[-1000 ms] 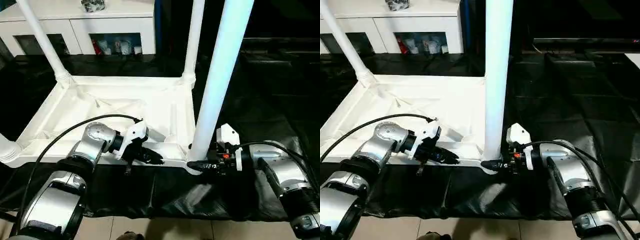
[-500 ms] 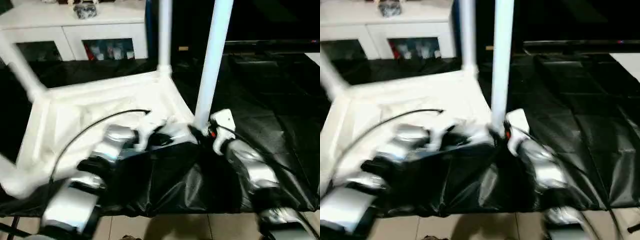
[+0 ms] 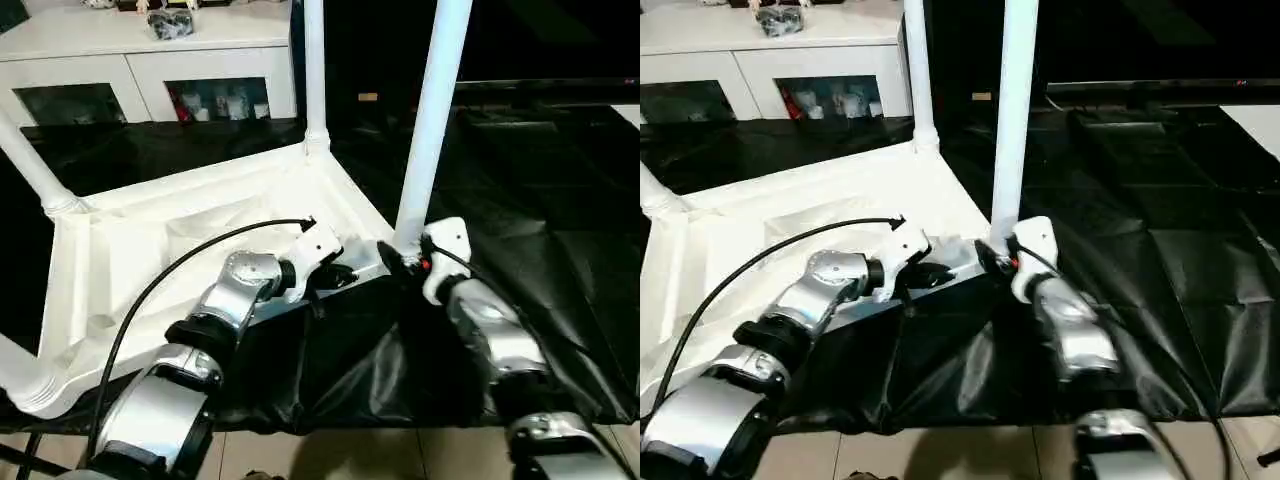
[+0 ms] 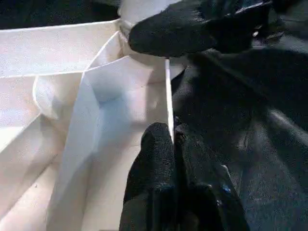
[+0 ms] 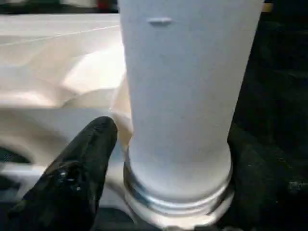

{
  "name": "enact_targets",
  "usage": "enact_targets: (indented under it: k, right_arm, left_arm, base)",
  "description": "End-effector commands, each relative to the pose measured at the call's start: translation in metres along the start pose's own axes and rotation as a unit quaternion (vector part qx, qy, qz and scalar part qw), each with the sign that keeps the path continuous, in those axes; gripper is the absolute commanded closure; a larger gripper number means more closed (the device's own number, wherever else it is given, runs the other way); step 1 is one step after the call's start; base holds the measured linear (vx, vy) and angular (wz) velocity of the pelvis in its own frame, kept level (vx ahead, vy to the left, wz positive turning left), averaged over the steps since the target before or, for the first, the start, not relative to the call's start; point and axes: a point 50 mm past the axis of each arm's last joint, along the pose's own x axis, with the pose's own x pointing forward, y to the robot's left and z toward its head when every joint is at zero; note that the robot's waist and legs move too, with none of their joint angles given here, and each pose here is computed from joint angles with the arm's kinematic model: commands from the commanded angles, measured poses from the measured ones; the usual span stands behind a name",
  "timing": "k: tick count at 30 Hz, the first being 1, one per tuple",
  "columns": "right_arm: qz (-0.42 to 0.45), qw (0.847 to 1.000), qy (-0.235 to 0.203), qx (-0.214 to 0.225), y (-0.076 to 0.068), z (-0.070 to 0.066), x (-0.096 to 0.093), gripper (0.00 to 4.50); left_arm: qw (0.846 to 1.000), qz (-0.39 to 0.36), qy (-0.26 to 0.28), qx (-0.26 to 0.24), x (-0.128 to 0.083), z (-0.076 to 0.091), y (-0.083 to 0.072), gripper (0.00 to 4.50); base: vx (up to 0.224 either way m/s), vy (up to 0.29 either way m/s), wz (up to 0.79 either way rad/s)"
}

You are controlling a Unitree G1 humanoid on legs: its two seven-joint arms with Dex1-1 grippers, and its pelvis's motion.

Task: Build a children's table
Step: Rotate leg to tighten

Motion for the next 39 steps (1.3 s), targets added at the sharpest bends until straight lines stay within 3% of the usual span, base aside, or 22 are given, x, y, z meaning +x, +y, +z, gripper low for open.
enact_targets:
  k: [1,5,13,22,31,39]
  right_arm:
    - [0.073,0.997,-0.008,-0.016,0.014,0.006,0.003,0.44]
    - [0.148,0.988,0.007,-0.031,0.003,0.008,-0.015,0.26]
    - [0.283,0.955,0.054,-0.072,-0.009,0.014,-0.043,0.26]
    - [0.349,0.929,0.086,-0.088,-0.003,0.014,-0.046,1.03]
    - [0.357,0.925,0.087,-0.092,0.000,0.013,-0.043,1.77]
    - [0.336,0.936,0.071,-0.084,0.002,0.012,-0.043,1.85]
  left_arm:
    - [0.998,-0.052,0.003,0.019,0.004,0.000,-0.009,4.50]
    - [0.995,-0.092,0.000,0.025,-0.012,-0.002,-0.004,4.50]
    - [0.986,-0.164,0.006,0.035,-0.039,-0.005,0.003,4.50]
    - [0.977,-0.209,0.022,0.040,-0.048,-0.007,0.003,4.50]
    - [0.977,-0.209,0.023,0.042,-0.047,-0.008,0.003,4.50]
    - [0.982,-0.187,0.018,0.037,-0.043,-0.010,0.003,4.50]
  base:
    - [0.000,0.000,0.00]
    - [0.000,0.000,0.00]
    - [0.000,0.000,0.00]
    - [0.000,0.000,0.00]
    - [0.000,0.000,0.00]
    - [0.000,0.000,0.00]
